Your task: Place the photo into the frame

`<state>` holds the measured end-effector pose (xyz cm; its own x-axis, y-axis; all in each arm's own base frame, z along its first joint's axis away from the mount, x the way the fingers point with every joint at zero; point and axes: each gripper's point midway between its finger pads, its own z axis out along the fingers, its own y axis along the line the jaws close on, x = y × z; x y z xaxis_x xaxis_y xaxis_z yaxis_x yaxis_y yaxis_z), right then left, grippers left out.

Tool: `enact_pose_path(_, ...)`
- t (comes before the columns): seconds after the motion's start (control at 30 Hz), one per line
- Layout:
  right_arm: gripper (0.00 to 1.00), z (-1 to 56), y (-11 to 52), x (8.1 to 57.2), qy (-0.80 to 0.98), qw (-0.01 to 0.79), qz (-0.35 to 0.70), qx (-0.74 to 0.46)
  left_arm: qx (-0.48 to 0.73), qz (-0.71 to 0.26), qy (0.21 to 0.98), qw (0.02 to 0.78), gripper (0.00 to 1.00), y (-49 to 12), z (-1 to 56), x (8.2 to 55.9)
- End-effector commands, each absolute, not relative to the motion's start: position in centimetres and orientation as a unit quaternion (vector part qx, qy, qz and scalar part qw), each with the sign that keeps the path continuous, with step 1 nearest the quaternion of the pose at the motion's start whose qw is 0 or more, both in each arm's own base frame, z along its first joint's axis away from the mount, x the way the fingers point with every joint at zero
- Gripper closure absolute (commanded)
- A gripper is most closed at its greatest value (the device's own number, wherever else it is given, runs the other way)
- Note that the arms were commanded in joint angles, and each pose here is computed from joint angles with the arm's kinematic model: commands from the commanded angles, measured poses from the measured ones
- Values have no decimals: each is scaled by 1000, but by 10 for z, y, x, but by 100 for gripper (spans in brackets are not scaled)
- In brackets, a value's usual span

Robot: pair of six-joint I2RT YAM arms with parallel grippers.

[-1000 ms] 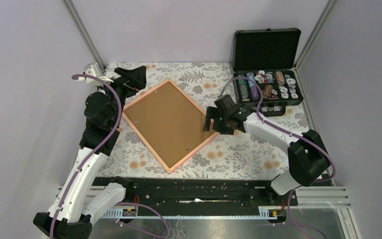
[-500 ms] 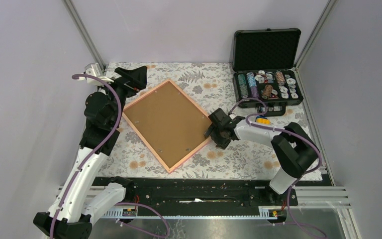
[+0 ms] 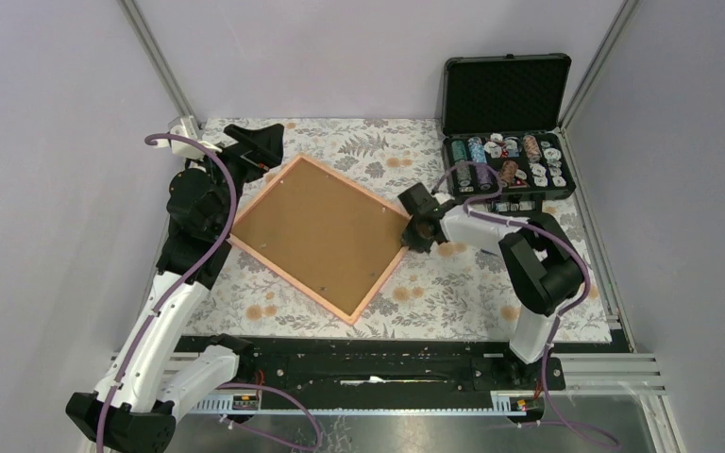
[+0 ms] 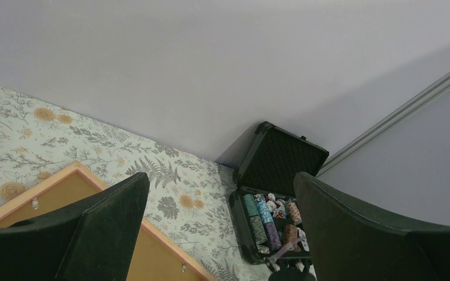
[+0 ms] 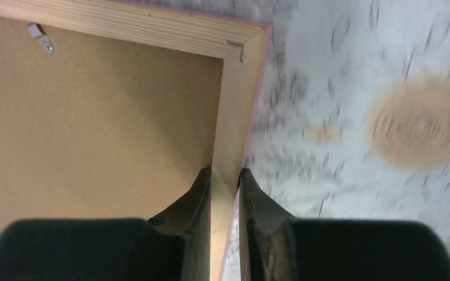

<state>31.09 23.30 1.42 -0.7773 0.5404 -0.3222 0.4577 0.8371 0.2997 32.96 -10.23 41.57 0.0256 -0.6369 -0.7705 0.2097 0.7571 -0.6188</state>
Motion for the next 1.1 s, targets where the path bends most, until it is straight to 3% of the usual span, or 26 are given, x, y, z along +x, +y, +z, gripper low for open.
enact_pose_path(0.0, 97, 26, 221, 367, 958, 246, 105, 103, -159, -328, 592, 719, 1, -105, 450, 324)
enact_pose_path(0.17, 89, 22, 213, 402, 970, 229, 77, 7, -156, -331, 592, 718, 1, -107, 451, 324)
enact_pose_path(0.33, 54, 30, 214, 414, 974, 218, 54, -40, -156, -327, 594, 718, 1, -106, 451, 327)
enact_pose_path(0.47, 18, 47, 211, 392, 975, 211, 64, -19, -156, -334, 594, 715, 1, -110, 448, 330)
enact_pose_path(0.77, 18, 30, 245, 321, 983, 160, 87, -7, -152, -332, 595, 716, 1, -108, 453, 324)
enact_pose_path(1.07, 21, 19, 250, 309, 986, 147, 72, -16, -154, -330, 590, 721, 1, -105, 455, 320)
